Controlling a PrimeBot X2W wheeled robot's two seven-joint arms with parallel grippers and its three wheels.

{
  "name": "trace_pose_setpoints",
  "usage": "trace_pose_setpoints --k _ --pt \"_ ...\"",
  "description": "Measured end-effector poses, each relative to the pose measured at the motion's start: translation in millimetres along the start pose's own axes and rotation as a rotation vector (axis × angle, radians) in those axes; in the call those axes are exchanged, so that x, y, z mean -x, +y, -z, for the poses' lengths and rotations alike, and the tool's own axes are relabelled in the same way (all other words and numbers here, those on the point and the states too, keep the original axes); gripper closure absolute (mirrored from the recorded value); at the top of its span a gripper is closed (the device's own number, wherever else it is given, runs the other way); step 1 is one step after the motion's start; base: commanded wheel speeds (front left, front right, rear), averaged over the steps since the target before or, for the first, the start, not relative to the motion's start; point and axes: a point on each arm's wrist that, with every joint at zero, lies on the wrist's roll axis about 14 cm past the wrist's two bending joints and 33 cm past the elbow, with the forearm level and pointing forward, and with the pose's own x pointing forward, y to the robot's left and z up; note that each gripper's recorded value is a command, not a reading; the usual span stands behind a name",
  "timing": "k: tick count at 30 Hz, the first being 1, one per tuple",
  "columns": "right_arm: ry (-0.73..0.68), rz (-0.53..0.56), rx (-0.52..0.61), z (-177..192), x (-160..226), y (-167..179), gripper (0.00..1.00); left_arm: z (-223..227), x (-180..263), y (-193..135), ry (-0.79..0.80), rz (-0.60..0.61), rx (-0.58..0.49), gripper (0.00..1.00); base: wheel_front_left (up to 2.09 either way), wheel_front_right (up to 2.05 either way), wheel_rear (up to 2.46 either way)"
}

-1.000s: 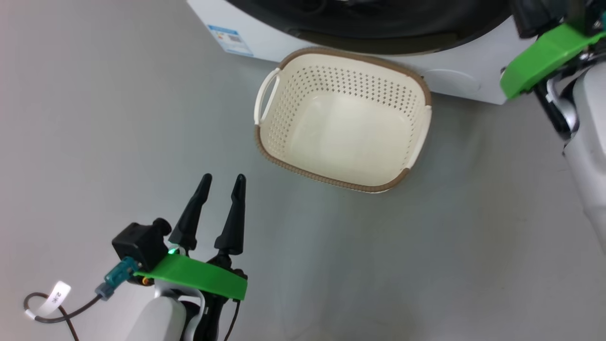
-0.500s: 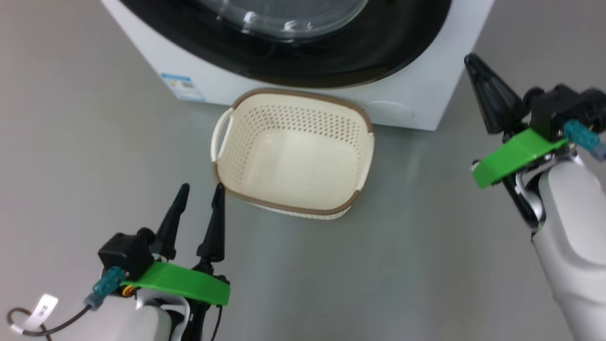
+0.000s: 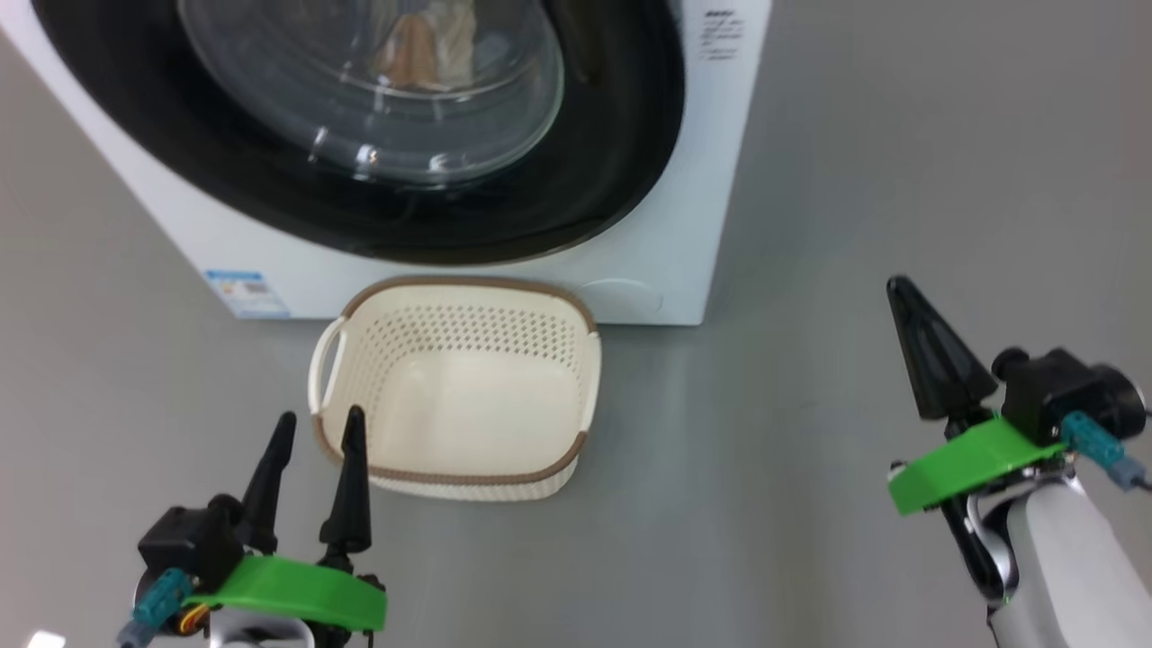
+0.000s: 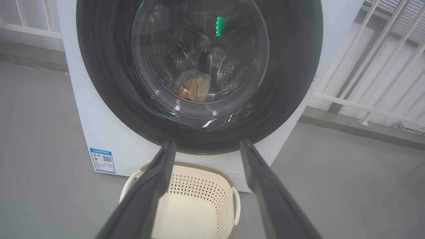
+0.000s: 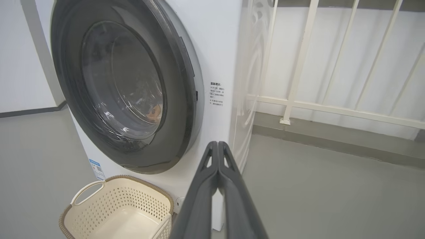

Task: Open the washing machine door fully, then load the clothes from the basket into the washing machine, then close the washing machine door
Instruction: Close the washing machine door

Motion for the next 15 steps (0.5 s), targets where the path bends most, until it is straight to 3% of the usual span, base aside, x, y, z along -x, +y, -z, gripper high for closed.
trace_pose_setpoints --k 15 --pt "-0.030 0.278 -0.029 -26.2 96.0 -46.9 1.00 -5.0 17.6 -33.1 -0.016 0.099 0.000 0.00 0.00 0.00 0.00"
